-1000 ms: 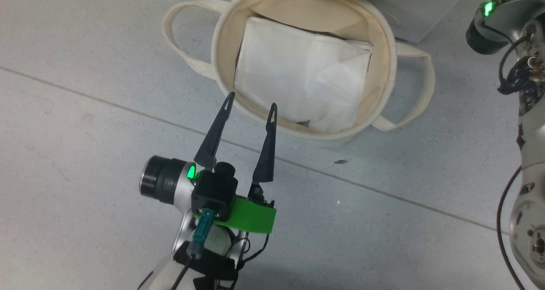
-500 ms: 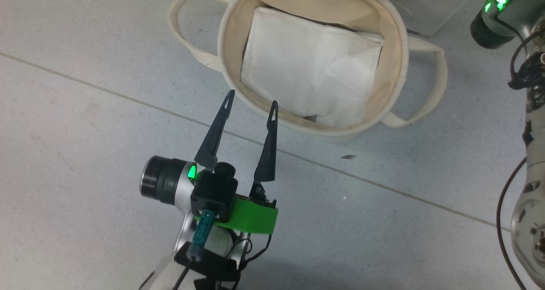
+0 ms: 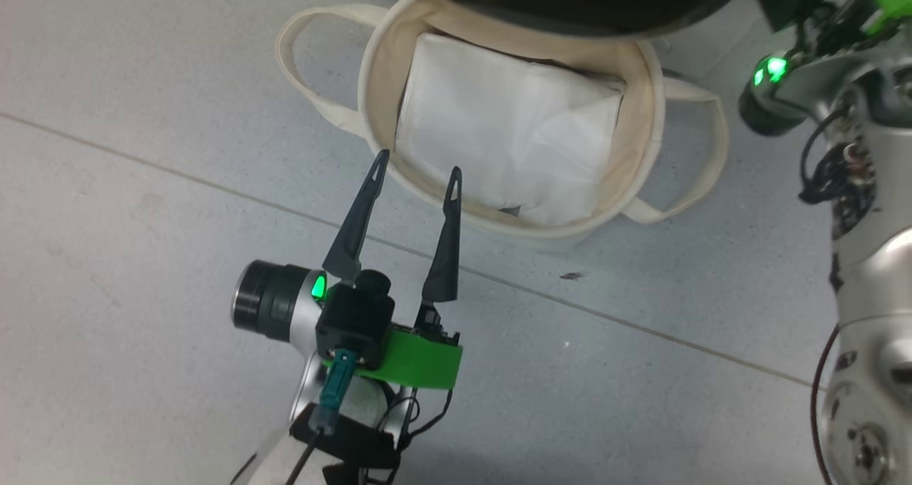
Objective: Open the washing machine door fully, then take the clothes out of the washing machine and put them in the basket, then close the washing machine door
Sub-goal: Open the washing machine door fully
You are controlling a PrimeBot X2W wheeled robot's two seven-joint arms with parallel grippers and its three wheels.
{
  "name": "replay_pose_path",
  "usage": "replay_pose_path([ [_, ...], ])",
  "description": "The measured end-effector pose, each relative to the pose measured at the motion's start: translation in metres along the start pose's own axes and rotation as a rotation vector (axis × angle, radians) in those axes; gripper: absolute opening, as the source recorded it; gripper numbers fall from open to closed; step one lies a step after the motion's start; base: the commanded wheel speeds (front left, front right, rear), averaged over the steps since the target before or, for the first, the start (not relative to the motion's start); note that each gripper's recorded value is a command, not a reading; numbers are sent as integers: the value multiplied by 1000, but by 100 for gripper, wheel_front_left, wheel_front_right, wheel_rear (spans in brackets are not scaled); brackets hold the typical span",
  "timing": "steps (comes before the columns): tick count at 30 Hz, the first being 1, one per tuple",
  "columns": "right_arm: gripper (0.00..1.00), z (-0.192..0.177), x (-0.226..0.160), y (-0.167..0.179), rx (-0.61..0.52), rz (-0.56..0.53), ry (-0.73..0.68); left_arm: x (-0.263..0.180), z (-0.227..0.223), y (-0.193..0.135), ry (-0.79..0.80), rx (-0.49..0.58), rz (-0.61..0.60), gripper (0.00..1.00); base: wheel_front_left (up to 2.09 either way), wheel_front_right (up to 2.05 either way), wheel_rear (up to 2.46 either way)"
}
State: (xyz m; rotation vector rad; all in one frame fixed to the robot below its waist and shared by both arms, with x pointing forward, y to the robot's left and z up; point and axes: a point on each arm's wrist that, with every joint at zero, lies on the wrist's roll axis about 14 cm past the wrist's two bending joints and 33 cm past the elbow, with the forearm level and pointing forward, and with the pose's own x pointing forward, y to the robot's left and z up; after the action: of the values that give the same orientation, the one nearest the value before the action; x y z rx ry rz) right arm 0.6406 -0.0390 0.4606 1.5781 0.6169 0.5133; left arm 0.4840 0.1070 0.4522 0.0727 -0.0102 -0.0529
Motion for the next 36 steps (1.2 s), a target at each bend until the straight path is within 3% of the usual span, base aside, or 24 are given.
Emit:
replay_pose_path([
  [15, 0, -73, -38, -4, -29, -49, 135, -17, 34, 9, -62, -12, 26, 100, 0, 0, 0],
  [30, 0, -189, -66, -17, -25, -97, 332, -49, 60, 30, -101, -21, 89, 100, 0, 0, 0],
  [36, 0, -200, -68, -10, -47, -88, 308, -57, 59, 34, -92, -26, 100, 100, 0, 0, 0],
])
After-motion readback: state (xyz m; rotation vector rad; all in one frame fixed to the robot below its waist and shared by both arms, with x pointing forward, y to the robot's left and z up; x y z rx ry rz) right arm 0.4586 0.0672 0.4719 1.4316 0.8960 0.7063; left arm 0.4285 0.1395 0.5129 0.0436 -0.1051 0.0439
